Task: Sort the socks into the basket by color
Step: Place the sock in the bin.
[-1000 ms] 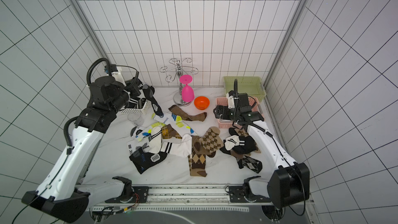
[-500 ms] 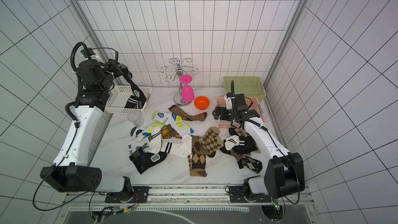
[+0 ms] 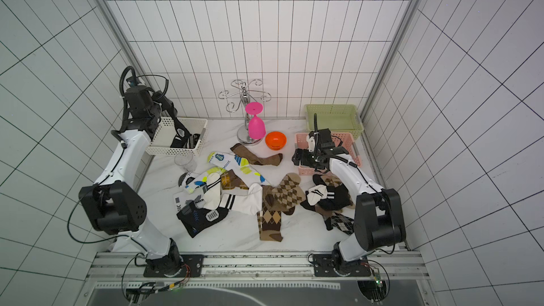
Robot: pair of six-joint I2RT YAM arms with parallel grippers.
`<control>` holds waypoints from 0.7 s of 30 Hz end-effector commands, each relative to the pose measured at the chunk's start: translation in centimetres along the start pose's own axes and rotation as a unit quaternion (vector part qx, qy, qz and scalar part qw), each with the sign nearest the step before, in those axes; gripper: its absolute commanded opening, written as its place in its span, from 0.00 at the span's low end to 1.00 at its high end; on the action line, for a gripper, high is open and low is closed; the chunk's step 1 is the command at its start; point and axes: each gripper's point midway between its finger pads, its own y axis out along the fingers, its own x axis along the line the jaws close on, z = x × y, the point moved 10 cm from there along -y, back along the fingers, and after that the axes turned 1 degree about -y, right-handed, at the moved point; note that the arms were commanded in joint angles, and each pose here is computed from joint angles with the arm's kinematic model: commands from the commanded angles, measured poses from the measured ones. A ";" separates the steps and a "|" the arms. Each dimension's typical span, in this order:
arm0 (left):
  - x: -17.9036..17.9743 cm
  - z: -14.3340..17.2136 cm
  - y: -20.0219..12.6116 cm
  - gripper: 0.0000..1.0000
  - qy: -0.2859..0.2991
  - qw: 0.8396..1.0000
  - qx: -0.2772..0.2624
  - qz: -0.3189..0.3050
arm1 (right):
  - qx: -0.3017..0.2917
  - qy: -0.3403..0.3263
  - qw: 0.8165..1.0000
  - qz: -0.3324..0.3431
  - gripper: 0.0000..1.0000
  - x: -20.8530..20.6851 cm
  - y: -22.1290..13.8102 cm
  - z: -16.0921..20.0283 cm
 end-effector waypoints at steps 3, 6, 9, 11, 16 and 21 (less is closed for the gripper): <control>2.7 4.5 4.3 0.00 -0.003 0.997 0.055 -0.053 | -0.039 -0.010 0.999 -0.010 0.95 0.7 -1.1 -3.6; 4.4 7.0 6.2 0.00 -0.014 0.993 0.090 -0.076 | -0.032 -0.007 0.999 -0.010 0.95 0.5 -0.5 -3.8; 6.1 8.9 7.4 0.00 -0.033 0.988 0.118 -0.091 | -0.026 -0.003 1.000 -0.010 0.94 0.4 0.0 -3.7; 7.0 9.8 7.9 0.00 -0.040 0.985 0.129 -0.106 | -0.023 -0.001 1.000 -0.010 0.94 0.2 0.3 -3.8; 9.9 11.2 7.8 0.00 -0.080 0.970 0.155 -0.169 | -0.019 0.001 1.000 -0.012 0.94 0.2 0.7 -3.8; 12.9 11.9 6.7 0.00 -0.133 0.965 0.127 -0.188 | -0.014 0.002 1.000 -0.013 0.94 0.1 1.0 -3.7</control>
